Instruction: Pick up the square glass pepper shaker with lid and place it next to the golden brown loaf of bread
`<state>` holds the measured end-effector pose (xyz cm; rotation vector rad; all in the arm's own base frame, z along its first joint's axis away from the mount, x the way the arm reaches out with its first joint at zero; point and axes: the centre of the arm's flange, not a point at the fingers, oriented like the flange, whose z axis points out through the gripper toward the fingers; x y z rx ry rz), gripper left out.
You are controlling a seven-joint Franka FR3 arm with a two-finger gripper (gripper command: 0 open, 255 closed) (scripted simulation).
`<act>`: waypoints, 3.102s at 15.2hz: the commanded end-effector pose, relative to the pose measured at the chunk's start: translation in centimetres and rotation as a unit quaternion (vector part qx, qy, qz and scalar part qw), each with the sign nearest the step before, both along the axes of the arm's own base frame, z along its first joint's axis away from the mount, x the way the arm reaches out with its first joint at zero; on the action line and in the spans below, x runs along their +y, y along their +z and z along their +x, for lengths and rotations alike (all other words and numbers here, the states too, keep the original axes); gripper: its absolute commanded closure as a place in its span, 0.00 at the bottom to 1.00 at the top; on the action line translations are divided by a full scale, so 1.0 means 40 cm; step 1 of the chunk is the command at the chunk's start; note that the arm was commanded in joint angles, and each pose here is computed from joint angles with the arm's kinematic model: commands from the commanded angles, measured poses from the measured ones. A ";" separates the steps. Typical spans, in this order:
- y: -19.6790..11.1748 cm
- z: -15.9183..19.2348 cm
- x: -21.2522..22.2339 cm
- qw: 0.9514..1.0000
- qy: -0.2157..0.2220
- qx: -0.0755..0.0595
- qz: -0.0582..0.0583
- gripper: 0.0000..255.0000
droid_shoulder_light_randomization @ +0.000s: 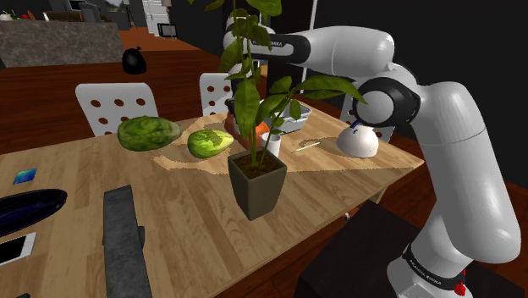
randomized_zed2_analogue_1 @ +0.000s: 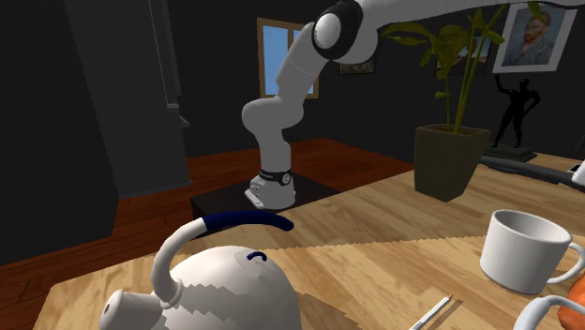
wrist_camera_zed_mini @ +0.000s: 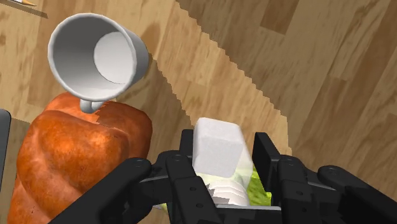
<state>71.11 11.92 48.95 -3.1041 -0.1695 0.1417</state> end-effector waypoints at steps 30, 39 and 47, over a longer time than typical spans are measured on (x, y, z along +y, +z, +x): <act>-0.341 -0.001 -0.001 1.000 0.000 0.000 0.000 1.00; -0.341 -0.001 -0.001 1.000 0.000 0.000 0.000 0.00; -0.217 0.010 -0.004 1.000 0.000 0.000 0.000 0.00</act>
